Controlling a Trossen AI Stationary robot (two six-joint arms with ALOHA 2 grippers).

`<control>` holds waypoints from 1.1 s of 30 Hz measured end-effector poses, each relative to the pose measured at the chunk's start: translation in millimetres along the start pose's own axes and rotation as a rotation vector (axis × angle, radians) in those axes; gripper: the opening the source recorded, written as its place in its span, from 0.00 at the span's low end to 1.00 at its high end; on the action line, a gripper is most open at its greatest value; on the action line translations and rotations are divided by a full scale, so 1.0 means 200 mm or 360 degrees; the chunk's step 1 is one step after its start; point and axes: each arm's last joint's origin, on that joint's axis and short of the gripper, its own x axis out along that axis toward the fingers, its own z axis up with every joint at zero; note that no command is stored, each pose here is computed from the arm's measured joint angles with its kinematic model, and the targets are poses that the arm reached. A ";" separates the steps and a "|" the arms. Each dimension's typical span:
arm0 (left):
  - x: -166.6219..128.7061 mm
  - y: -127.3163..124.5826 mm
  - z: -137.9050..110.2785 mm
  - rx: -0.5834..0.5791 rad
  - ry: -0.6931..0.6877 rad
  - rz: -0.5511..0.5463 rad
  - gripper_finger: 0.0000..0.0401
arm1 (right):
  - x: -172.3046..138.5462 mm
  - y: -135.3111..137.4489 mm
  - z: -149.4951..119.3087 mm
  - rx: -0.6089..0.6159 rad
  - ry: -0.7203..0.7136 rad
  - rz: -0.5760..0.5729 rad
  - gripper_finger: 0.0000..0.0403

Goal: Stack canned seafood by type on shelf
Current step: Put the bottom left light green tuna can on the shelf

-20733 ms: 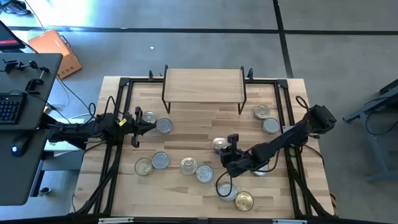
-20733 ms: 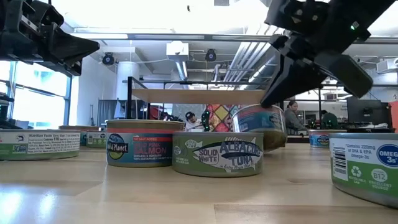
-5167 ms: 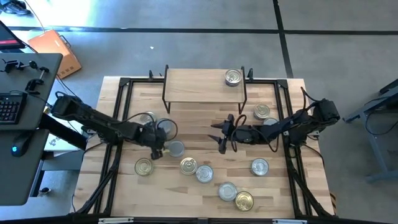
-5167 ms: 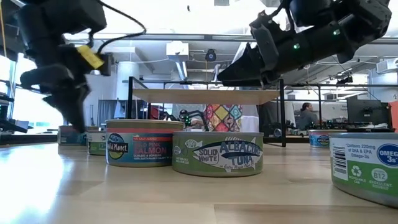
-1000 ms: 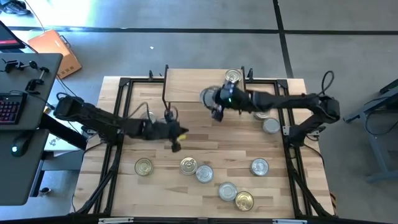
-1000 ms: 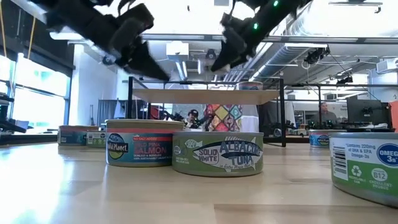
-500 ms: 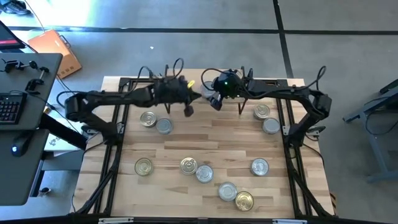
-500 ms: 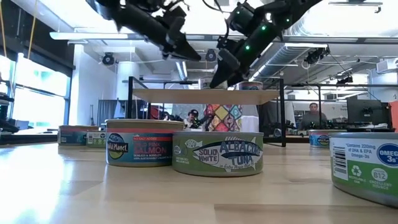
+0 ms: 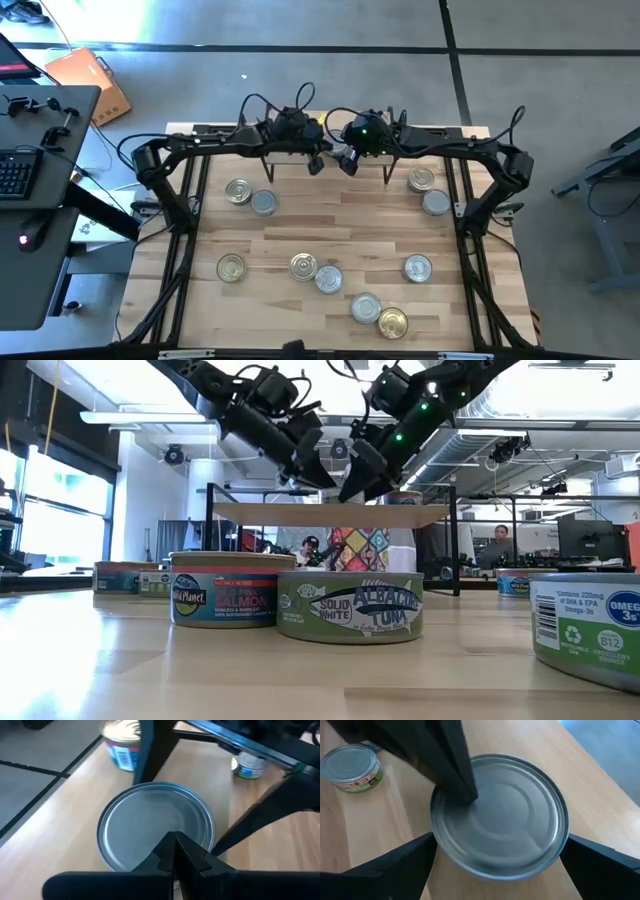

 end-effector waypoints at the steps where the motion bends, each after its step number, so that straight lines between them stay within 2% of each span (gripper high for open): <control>1: 0.00 0.01 0.00 -0.0005 0.0004 0.0007 0.00 | 0.00 0.00 0.00 0.0000 0.0004 -0.0002 0.99; 6: 0.00 0.04 -0.01 -0.0015 -0.0003 0.0047 0.00 | -0.09 -0.01 0.01 0.0019 0.0022 -0.0042 0.99; 10: 0.01 0.05 0.01 -0.0011 -0.0072 0.0076 0.00 | -0.20 -0.03 0.03 0.0127 -0.0036 -0.0183 0.99; 13: -0.02 0.05 0.03 -0.0001 -0.0121 0.0098 0.00 | -0.23 -0.01 0.05 0.0120 -0.0063 -0.0185 0.99; 15: -0.08 0.05 0.08 0.0021 -0.0185 0.0135 0.00 | -0.23 0.02 0.05 0.0044 -0.0061 -0.0100 0.99; 19: -0.12 0.06 0.11 0.0041 -0.0224 0.0174 0.00 | -0.22 0.10 0.02 -0.0202 -0.0005 0.0187 0.98; 23: -0.09 0.08 0.11 0.0174 -0.0317 0.0025 0.00 | -0.19 0.14 0.01 -0.0244 0.0016 0.0187 0.95; 33: 0.02 0.20 0.01 0.0045 -0.0228 0.0075 0.00 | -0.09 0.04 -0.02 -0.0137 0.0087 0.0112 0.77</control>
